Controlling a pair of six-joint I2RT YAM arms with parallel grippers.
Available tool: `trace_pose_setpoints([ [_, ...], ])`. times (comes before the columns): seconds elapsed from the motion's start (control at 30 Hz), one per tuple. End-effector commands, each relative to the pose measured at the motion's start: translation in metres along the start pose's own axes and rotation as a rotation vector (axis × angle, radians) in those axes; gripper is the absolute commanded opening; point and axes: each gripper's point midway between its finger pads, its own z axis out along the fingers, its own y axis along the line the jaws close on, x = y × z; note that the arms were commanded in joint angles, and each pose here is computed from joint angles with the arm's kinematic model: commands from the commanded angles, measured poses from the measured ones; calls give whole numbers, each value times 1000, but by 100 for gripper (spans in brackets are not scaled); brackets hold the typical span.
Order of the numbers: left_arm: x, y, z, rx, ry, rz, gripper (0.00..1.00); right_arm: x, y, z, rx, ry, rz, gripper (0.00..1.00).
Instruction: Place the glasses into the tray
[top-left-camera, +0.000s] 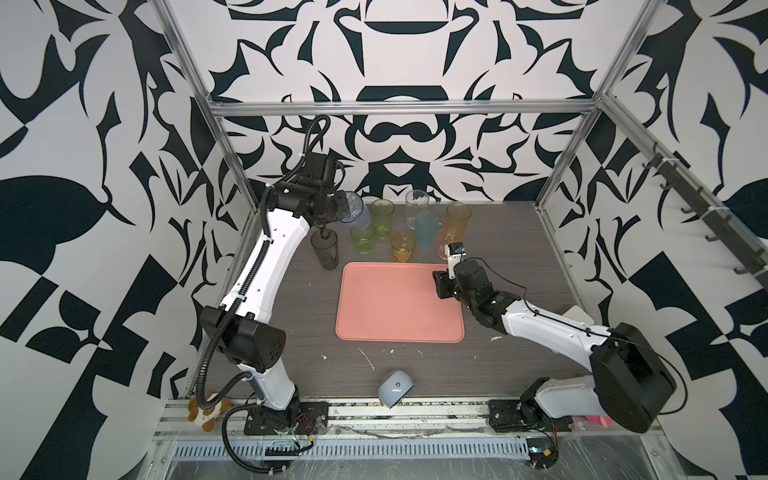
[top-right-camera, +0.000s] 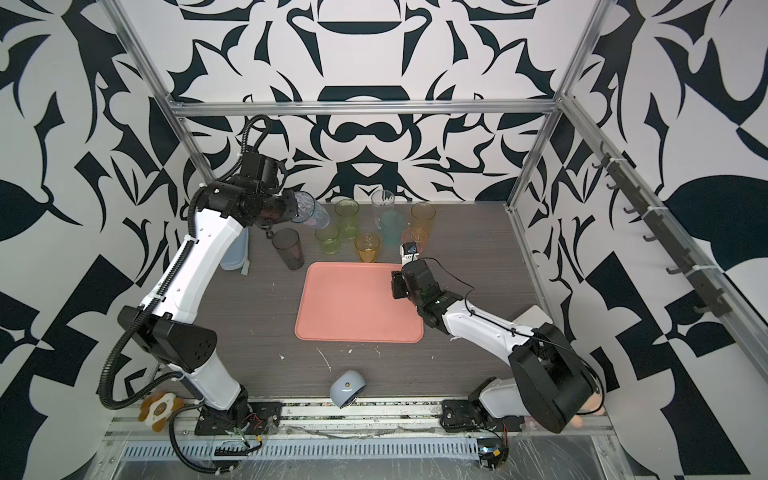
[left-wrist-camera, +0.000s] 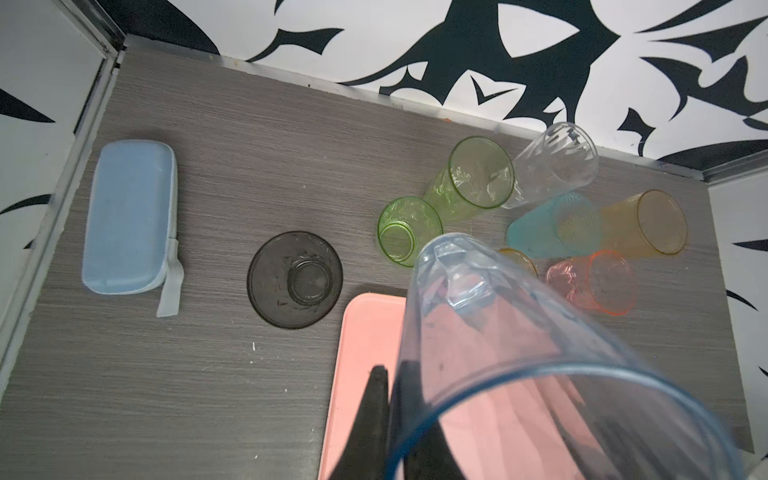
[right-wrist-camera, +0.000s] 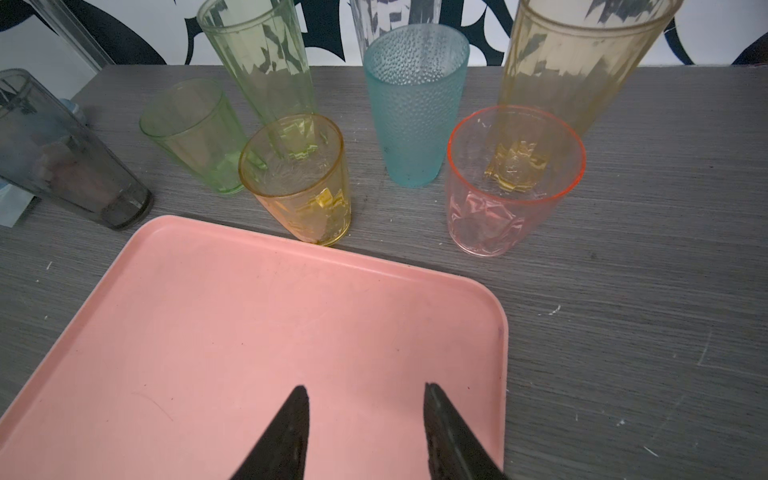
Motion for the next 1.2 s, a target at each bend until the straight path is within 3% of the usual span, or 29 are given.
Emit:
trace_pose_setpoints([
  [0.0, 13, -4, -17, 2, 6, -11, 0, -30, 3, -7, 1, -77, 18, 48],
  [0.57, 79, -11, -8, -43, 150, 65, 0, -29, 1, -8, 14, -76, 13, 48],
  [1.17, 122, 4, 43, -177, 339, 125, 0, -28, 2, -5, 10, -62, 5, 48],
])
